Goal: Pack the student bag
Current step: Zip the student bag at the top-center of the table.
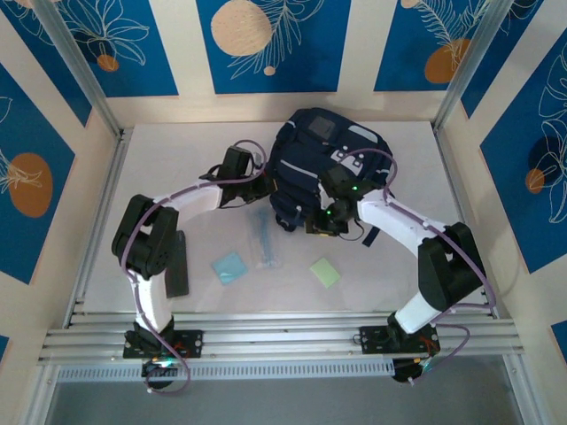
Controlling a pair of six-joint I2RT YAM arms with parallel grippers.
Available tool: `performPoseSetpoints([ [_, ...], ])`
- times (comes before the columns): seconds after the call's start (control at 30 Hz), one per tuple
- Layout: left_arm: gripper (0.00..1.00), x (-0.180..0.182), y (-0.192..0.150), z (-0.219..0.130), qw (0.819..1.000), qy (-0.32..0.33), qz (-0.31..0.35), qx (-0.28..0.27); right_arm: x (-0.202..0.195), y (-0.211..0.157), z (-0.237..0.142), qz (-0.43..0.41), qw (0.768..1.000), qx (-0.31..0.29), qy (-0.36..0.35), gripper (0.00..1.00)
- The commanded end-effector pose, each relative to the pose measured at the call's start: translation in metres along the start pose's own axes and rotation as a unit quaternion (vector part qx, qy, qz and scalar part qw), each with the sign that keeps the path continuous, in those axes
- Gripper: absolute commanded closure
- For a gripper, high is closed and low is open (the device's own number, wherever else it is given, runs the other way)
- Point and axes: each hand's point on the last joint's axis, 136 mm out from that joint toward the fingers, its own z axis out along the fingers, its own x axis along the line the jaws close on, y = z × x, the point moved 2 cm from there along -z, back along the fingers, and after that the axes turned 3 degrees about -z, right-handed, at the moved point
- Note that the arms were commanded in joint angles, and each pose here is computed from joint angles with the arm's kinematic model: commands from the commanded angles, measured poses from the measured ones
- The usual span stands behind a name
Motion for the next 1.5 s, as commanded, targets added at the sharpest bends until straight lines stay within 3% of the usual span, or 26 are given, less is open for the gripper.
performPoseSetpoints([
  [0.0, 1.00, -0.050, 0.013, -0.022, 0.996, -0.073, 0.024, -0.048, 0.017, 0.022, -0.009, 0.026, 0.998, -0.065, 0.009, 0.60],
  [0.33, 1.00, -0.066, 0.005, -0.027, 0.994, -0.097, 0.020, -0.053, 0.000, 0.051, -0.001, 0.087, 0.981, -0.153, -0.079, 0.57],
  [0.67, 1.00, -0.066, 0.001, -0.026, 0.993, -0.106, 0.012, -0.051, 0.008, 0.062, 0.017, 0.040, 0.975, -0.174, -0.130, 0.74],
  [0.77, 1.00, -0.066, 0.003, -0.025, 0.993, -0.106, 0.011, -0.052, 0.005, 0.059, 0.023, 0.021, 0.974, -0.166, -0.150, 0.74],
  [0.97, 1.00, -0.060, 0.018, -0.027, 0.993, -0.098, 0.009, -0.064, -0.009, 0.049, 0.018, -0.010, 0.971, -0.159, -0.180, 1.00],
  [1.17, 1.00, -0.046, 0.036, -0.032, 0.994, -0.074, 0.018, -0.073, -0.013, 0.031, 0.003, -0.069, 0.977, -0.125, -0.157, 1.00],
  [1.47, 1.00, -0.041, 0.050, -0.038, 0.995, -0.065, 0.025, -0.074, -0.057, 0.008, -0.003, -0.112, 0.971, -0.052, -0.205, 1.00],
])
